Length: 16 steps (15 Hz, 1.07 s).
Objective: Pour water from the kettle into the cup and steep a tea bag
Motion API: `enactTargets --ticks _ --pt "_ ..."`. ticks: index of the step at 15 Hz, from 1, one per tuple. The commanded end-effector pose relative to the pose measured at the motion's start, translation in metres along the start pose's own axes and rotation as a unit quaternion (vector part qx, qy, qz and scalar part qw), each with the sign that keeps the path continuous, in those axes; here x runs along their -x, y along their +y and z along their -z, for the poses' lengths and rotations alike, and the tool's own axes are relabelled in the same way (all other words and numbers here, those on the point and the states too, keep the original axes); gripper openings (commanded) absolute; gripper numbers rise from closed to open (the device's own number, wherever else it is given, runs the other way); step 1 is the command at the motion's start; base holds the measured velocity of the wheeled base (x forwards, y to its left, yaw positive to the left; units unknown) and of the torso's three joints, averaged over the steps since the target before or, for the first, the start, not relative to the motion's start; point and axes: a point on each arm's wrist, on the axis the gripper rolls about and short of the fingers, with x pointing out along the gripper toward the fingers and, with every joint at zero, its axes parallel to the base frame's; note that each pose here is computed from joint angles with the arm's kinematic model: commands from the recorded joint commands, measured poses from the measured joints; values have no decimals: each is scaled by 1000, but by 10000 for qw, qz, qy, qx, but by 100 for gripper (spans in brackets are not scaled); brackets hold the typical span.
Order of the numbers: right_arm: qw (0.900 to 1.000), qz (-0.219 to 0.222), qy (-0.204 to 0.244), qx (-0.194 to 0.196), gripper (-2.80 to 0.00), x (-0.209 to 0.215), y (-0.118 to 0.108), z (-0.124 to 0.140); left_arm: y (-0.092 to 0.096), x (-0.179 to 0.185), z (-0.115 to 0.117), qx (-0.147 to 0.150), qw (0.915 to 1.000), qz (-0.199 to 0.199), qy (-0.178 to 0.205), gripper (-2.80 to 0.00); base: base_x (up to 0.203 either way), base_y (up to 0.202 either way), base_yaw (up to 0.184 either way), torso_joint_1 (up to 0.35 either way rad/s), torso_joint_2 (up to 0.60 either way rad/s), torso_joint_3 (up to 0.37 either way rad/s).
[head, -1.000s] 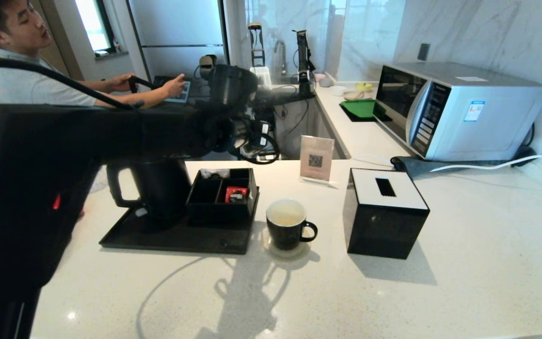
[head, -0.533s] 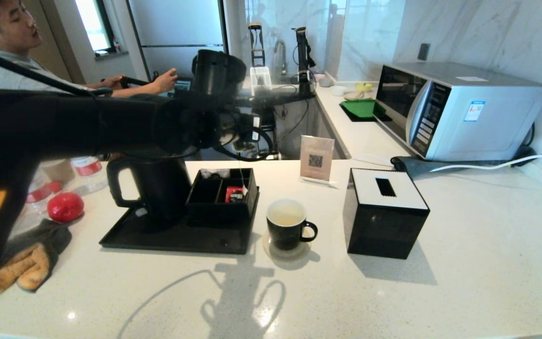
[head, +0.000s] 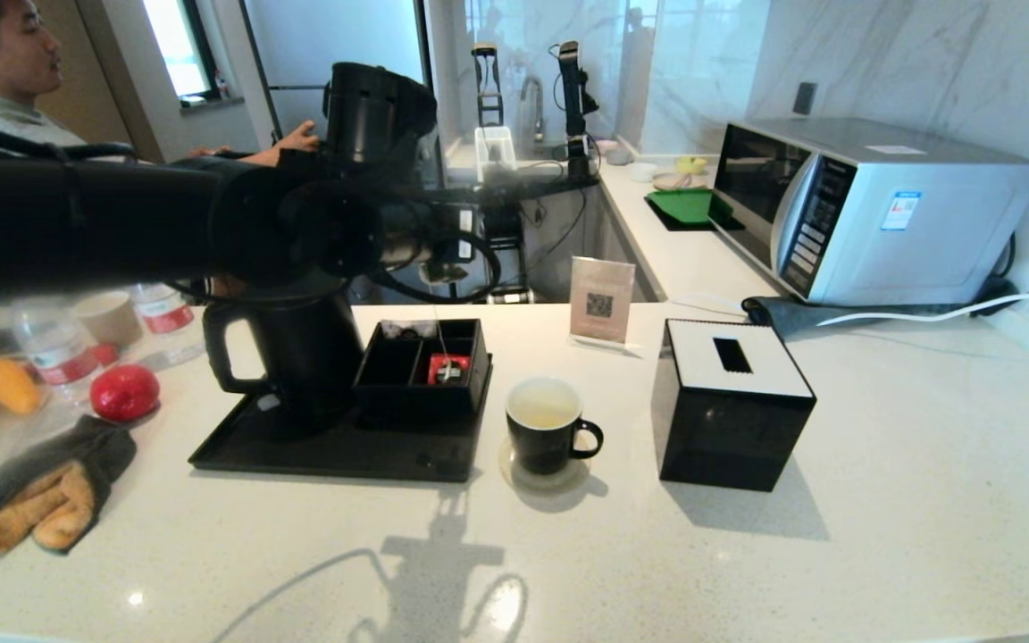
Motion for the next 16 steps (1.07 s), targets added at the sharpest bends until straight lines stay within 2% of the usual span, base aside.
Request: enactTargets --ticks 1,6,11,16 --pt "10000 0 15 2 -280 0 0 0 1 13 -3 10 10000 35 -40 -280 0 0 0 0 0 0" --pt "10000 0 5 2 -280 0 0 0 -8 34 4 -85 9997 243 46 -280 0 0 0 0 0 0" --pt "10000 0 10 2 -280 0 0 0 -3 47 17 -56 9994 303 -128 -280 0 0 0 0 0 0" --pt "10000 0 9 2 -280 0 0 0 1 57 21 -65 9994 322 -119 -280 0 0 0 0 0 0"
